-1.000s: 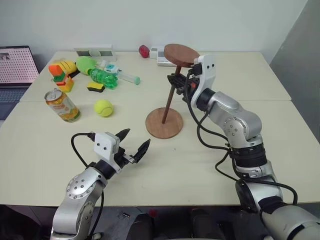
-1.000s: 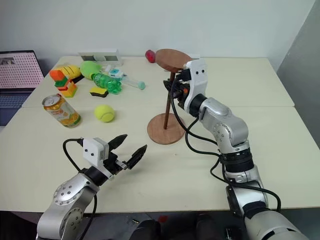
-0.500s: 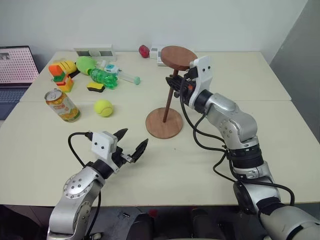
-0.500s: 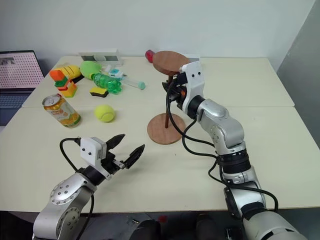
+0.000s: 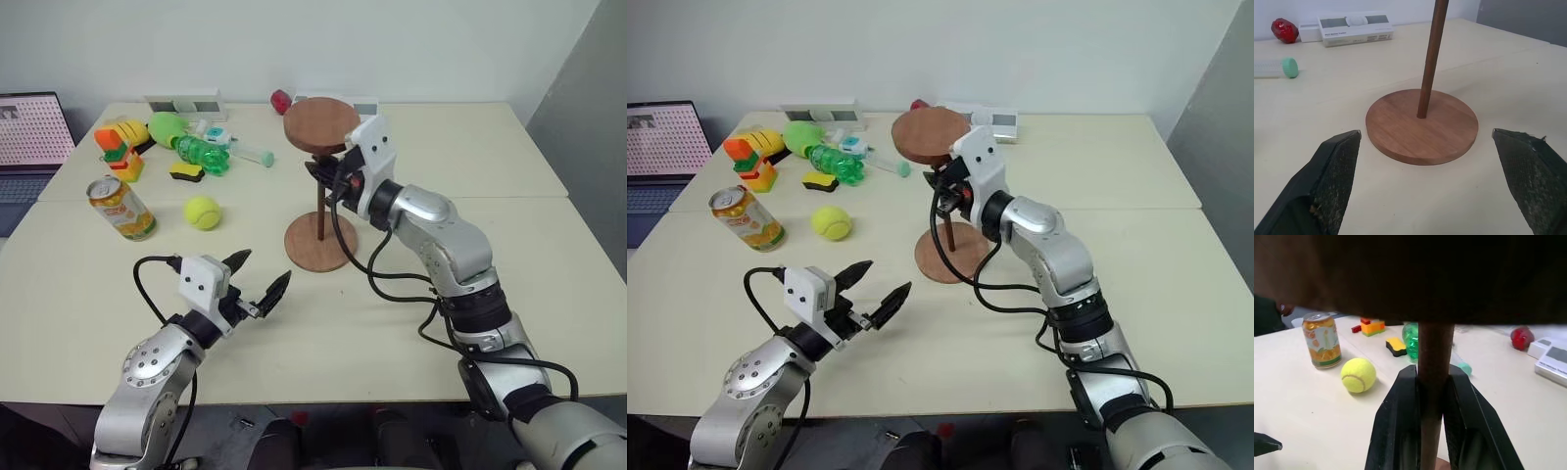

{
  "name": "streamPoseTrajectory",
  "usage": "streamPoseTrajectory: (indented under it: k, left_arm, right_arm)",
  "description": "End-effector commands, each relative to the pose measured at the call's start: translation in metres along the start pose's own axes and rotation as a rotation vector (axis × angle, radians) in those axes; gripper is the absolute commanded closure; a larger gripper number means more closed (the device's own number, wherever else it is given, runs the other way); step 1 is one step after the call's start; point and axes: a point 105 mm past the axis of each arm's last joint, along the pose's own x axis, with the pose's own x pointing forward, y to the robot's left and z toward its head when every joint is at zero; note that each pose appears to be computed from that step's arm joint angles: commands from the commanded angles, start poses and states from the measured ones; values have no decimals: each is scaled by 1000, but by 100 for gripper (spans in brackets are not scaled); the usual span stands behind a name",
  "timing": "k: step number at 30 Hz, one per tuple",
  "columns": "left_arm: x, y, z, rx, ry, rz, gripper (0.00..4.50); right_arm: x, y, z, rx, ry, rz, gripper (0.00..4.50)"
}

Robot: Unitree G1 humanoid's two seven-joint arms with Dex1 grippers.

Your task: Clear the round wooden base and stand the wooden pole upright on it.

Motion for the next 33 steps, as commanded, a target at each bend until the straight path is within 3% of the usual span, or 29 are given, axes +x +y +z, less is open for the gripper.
streamPoseTrajectory:
  k: [1,14,15,20,28,31,33]
  left_arm:
    - [-3,-5,13,26,-49,-6,0]
    - [-6,-6,12,17,-53,17,0]
    - [-7,-6,12,18,-52,17,0]
    - [-5,-2,13,27,-53,11,0]
    - [2,11,13,61,-14,-26,0]
    - [4,26,22,85,22,-85,0]
    - [4,36,31,94,51,-128,0]
  right_arm:
    - [10,4,-19,-19,80,27,412]
    - [16,2,-53,13,201,28,412]
    - [15,3,-54,21,204,33,352]
    - [11,5,-54,38,200,49,266]
    - [-17,10,-76,29,314,123,66]
    - [-39,-3,-82,5,360,124,6]
    - [-56,-10,-84,-11,388,128,6]
